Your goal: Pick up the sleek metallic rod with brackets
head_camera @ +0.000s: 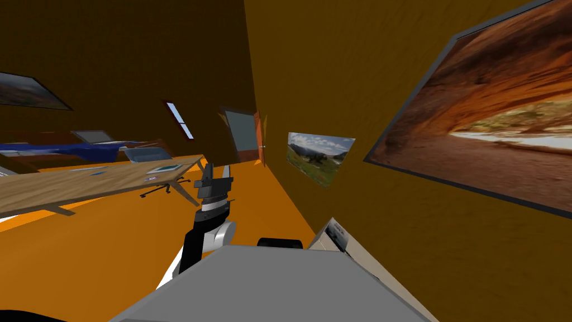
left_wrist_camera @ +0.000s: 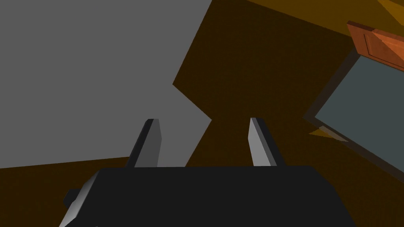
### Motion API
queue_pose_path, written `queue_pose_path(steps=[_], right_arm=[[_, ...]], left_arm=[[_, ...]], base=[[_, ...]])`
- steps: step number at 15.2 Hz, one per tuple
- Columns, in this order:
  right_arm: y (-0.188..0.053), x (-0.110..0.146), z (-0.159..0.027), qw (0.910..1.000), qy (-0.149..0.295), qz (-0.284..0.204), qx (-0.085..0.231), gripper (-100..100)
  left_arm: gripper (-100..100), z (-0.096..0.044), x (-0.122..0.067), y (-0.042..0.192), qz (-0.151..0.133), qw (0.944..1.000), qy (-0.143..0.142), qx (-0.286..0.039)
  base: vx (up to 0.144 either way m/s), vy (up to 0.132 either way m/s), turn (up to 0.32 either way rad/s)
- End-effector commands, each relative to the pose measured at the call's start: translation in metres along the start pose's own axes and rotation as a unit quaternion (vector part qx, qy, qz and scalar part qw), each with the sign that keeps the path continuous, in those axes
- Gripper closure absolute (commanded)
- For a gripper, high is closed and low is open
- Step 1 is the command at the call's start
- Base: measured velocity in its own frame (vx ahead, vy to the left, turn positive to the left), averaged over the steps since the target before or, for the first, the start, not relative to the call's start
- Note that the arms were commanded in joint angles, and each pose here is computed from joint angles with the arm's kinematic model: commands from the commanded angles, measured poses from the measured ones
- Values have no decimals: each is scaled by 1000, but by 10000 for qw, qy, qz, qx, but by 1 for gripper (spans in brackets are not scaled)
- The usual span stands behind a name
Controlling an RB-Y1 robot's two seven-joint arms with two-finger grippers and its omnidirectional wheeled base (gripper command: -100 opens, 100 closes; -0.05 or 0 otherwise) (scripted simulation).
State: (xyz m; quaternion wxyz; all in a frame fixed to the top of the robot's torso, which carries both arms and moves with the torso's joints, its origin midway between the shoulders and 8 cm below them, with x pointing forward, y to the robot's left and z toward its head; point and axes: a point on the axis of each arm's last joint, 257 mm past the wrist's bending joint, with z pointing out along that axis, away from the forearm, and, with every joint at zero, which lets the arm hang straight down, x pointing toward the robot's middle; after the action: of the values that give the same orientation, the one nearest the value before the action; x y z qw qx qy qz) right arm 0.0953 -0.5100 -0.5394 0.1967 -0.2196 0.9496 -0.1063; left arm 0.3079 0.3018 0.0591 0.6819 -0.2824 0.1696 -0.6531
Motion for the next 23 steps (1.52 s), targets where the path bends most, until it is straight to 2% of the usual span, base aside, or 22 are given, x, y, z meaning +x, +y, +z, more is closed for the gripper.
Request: queue_pose_path(steps=[1, 2, 4, 5, 7, 11, 13, 18, 19, 20, 23], right_arm=[[-2, 9, 0, 9999, 88, -114, 17, -100], [-6, 24, -3, 9993, 246, -268, 48, -100], [-6, 24, -3, 9993, 246, -268, 48, -100], [-11, 37, -5, 9984, 384, -404, 73, -100], [-11, 37, -5, 9984, 384, -404, 73, -100], [-20, 69, -13, 9947, 722, -729, 116, -100], [-20, 66, -12, 9951, 686, -702, 116, -100], [0, 73, 3, 9954, 730, -605, 156, -100], [-4, 72, 0, 9954, 724, -605, 142, -100], [-3, 72, 1, 9954, 725, -615, 150, 100], [-2, 72, 1, 9953, 726, -619, 142, 100]], left_arm=[[0, 0, 0, 0, 0, 10000, 0, 0], [0, 0, 0, 0, 1, 10000, 0, 0], [0, 0, 0, 0, 0, 10000, 0, 0], [0, 0, 0, 0, 1, 10000, 0, 0], [0, 0, 0, 0, 0, 10000, 0, 0], [0, 0, 0, 0, 0, 10000, 0, 0], [0, 0, 0, 0, 1, 10000, 0, 0], [0, 0, 0, 0, 1, 10000, 0, 0], [0, 0, 0, 0, 1, 10000, 0, 0], [0, 0, 0, 0, 1, 10000, 0, -1], [0, 0, 0, 0, 0, 10000, 0, 0]], base=[[1, -40, 67], [3, -36, 101], [2, -28, 76], [-1, -20, 87], [-1, -20, 80], [-4, -32, 135], [-3, -27, 45], [8, -47, 67], [6, -33, 24], [0, 0, 0], [0, 0, 0]])
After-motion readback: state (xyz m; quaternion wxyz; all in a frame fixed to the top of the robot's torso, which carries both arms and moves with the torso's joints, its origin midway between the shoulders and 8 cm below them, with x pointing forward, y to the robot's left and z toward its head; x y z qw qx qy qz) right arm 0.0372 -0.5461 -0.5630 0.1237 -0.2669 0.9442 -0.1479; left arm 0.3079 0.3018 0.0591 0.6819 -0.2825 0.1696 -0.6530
